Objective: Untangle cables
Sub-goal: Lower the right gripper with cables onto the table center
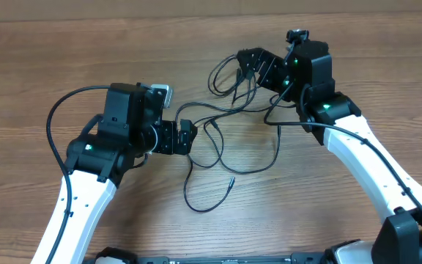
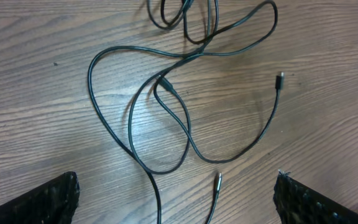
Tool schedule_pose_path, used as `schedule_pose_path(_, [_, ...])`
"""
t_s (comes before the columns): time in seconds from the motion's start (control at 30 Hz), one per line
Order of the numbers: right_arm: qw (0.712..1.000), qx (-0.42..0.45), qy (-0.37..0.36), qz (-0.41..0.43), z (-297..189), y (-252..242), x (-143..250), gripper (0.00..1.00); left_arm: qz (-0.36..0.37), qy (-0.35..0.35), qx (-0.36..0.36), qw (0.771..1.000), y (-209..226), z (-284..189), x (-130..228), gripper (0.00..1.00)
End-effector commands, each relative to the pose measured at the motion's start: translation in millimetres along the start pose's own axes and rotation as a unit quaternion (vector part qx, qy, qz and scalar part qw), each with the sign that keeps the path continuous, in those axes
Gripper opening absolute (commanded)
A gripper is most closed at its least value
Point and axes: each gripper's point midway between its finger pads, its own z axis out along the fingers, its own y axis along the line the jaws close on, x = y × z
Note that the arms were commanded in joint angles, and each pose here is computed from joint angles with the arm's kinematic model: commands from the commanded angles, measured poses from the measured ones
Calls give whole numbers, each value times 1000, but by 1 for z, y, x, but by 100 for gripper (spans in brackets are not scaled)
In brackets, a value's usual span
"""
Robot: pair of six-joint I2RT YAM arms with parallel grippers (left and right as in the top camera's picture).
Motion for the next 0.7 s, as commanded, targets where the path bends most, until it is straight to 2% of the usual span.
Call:
schedule_pose_path(0.0, [999,17,-1,-27,-1,-5,0,100,-5,-10,5,1000,-3,-5,-7,100])
schedule_pose_path(0.27, [996,82,40,-12,-5,-34,22,100,-5,-10,5,1000,-3,-5,-7,99])
schedule_pose_path(0.43, [987,150,51,-8,-10,-63,32,100,-5,-10,5,1000,-3,-5,-7,100])
schedule_pose_path(0.67, [977,179,101,-50,8,-89,56,100,-5,-10,5,1000,-3,-5,-7,99])
